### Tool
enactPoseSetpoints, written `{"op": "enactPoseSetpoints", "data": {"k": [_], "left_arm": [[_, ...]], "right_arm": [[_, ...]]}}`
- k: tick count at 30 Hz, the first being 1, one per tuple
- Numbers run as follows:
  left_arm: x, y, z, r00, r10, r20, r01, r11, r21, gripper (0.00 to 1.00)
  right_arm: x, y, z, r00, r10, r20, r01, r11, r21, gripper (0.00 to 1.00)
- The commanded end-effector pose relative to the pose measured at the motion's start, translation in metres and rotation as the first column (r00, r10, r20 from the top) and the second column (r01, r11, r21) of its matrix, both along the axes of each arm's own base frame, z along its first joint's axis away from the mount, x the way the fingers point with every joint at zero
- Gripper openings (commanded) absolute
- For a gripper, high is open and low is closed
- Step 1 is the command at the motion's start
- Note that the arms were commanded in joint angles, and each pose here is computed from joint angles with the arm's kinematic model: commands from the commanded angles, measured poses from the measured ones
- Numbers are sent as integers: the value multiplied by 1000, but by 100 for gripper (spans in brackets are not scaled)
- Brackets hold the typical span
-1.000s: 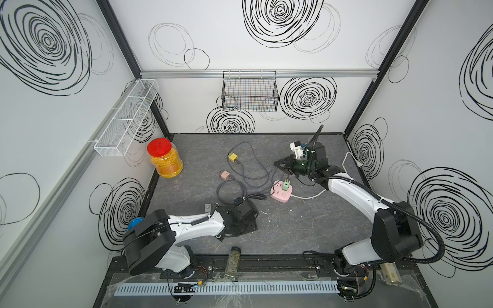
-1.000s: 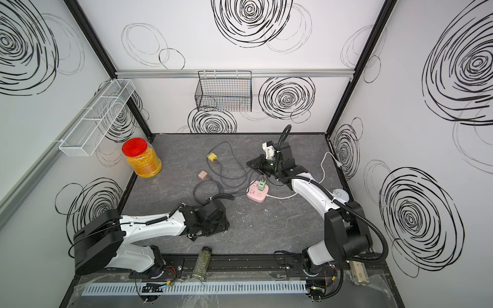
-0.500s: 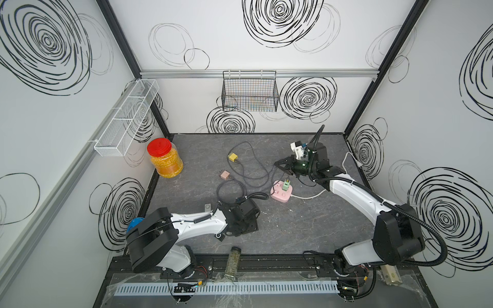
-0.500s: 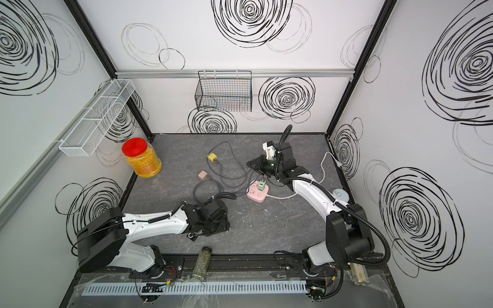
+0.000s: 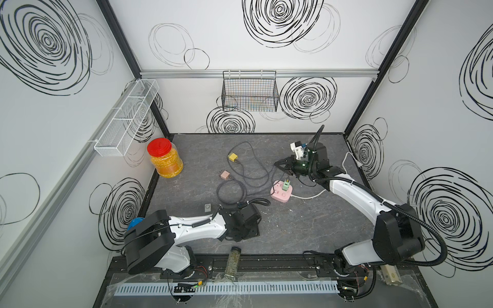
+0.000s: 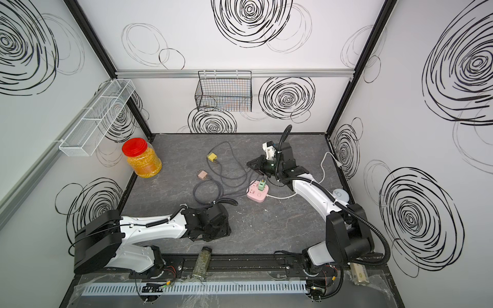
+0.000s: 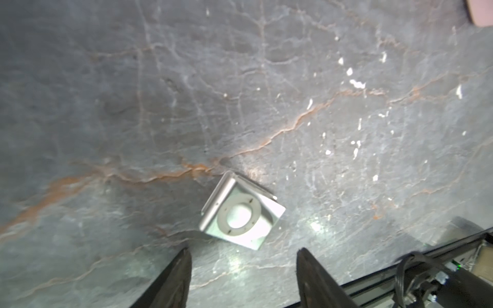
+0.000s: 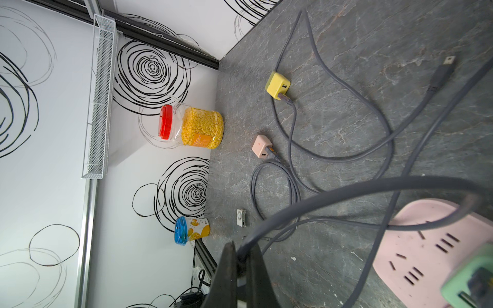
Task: Charge mp3
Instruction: Pick up the MP3 player from the center of the board.
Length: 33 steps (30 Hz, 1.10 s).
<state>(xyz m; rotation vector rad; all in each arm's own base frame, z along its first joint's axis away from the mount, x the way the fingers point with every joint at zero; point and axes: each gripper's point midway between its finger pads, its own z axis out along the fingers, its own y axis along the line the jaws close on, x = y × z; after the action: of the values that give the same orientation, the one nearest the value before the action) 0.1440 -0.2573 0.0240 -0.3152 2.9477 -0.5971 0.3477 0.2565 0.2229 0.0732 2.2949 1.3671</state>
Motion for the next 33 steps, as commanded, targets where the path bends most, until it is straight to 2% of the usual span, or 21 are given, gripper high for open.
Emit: {"op": "enactPoseSetpoints", "data": {"k": [1, 10, 15, 21, 25, 28, 33], "left_arm": [[5, -4, -3, 999, 33, -6, -33, 999, -12, 66], [26, -2, -7, 999, 37, 17, -37, 999, 0, 62], [38, 2, -6, 999, -13, 35, 10, 997, 83, 59], [37, 8, -8, 990, -140, 13, 133, 961, 244, 56], [28, 12, -10, 971, -239, -25, 233, 907, 350, 56], [23, 10, -15, 963, -265, -46, 263, 895, 360, 52], [21, 3, -17, 957, -287, -51, 285, 883, 374, 52]], "right_arm": [[-7, -2, 1, 1000, 17, 9, -17, 1000, -4, 0], [-7, -5, -5, 1000, 13, 0, -13, 1000, -20, 0], [-8, -7, -8, 1000, 8, -6, -8, 1000, -26, 0], [-8, -11, -9, 1000, -2, -9, 2, 1000, -31, 0], [-8, -12, -13, 1000, -5, -14, 4, 999, -34, 0], [-8, -14, -14, 1000, -10, -17, 9, 999, -34, 0], [-9, -15, -14, 1000, -13, -16, 13, 999, -33, 0]]}}
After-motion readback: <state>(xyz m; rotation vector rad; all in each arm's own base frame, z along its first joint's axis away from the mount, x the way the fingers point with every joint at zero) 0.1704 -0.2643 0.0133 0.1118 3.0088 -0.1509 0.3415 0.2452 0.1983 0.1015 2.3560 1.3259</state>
